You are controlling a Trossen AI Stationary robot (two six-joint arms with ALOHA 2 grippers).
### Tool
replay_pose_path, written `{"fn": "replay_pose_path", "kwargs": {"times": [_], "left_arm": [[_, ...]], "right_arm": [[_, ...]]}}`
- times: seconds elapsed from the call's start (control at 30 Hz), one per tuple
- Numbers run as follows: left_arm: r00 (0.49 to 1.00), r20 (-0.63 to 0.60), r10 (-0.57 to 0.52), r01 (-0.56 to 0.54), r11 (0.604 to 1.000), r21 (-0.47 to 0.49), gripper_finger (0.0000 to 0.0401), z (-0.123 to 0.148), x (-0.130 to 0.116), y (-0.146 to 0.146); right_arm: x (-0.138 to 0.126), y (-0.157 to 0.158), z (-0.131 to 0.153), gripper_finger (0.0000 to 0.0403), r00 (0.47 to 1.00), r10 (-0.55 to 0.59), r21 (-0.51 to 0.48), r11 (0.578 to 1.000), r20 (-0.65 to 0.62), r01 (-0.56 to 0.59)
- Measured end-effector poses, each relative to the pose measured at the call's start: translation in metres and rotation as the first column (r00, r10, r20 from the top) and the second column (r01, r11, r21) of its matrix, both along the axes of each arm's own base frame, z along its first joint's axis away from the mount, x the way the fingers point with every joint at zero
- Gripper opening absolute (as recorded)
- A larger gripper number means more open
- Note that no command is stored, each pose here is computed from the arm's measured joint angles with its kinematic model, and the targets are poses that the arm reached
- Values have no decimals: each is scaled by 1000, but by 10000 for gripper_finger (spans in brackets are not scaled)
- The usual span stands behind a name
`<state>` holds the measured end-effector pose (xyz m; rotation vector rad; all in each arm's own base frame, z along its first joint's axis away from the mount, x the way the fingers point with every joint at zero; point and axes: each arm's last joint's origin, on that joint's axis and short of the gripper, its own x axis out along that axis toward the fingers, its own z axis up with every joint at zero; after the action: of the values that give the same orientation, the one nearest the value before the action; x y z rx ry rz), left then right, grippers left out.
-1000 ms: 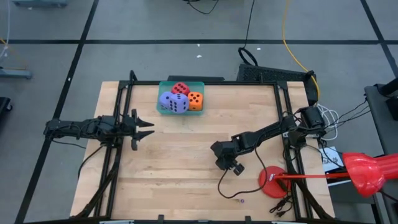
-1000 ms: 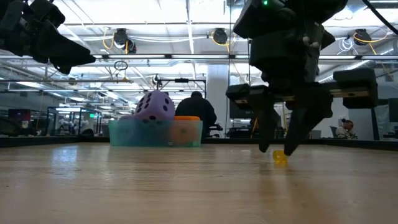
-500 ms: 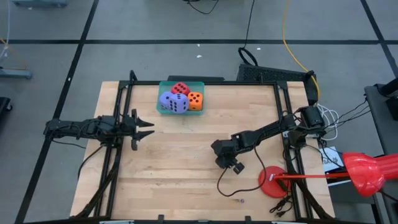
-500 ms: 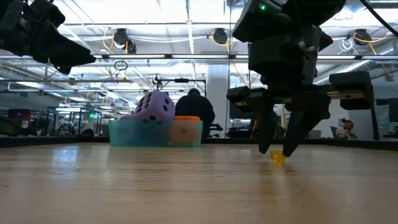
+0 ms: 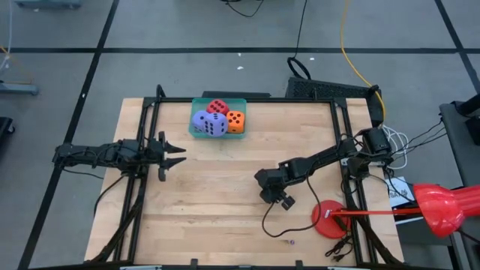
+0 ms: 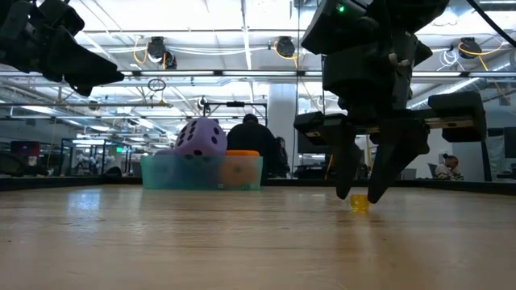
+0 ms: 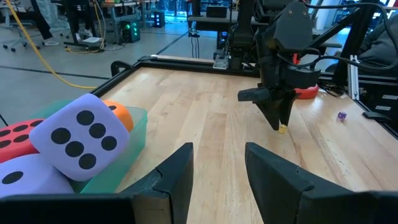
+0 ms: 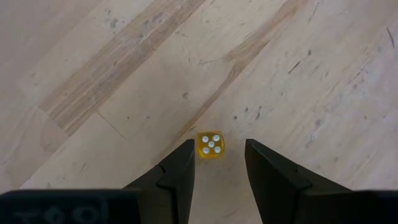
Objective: Pick & Place Dice
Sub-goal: Put the small yellow dice into the green bin
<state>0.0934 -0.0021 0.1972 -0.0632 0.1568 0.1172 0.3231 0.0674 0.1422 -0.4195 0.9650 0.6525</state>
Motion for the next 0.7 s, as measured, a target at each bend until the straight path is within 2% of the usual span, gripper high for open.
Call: {"fn": "replay_pose_path", "kwargs": {"times": [0.4,0.7], "left_arm": [[1000,0,-1,1,1000,0,152,0,0,0],[1000,0,-2,2,1000,-1,152,0,0,0]], "right_arm": [[5,5,-7,125,1000,9,59,998,7,-9],[4,4,-8,55,1000,5,55,998,-10,-5]]}}
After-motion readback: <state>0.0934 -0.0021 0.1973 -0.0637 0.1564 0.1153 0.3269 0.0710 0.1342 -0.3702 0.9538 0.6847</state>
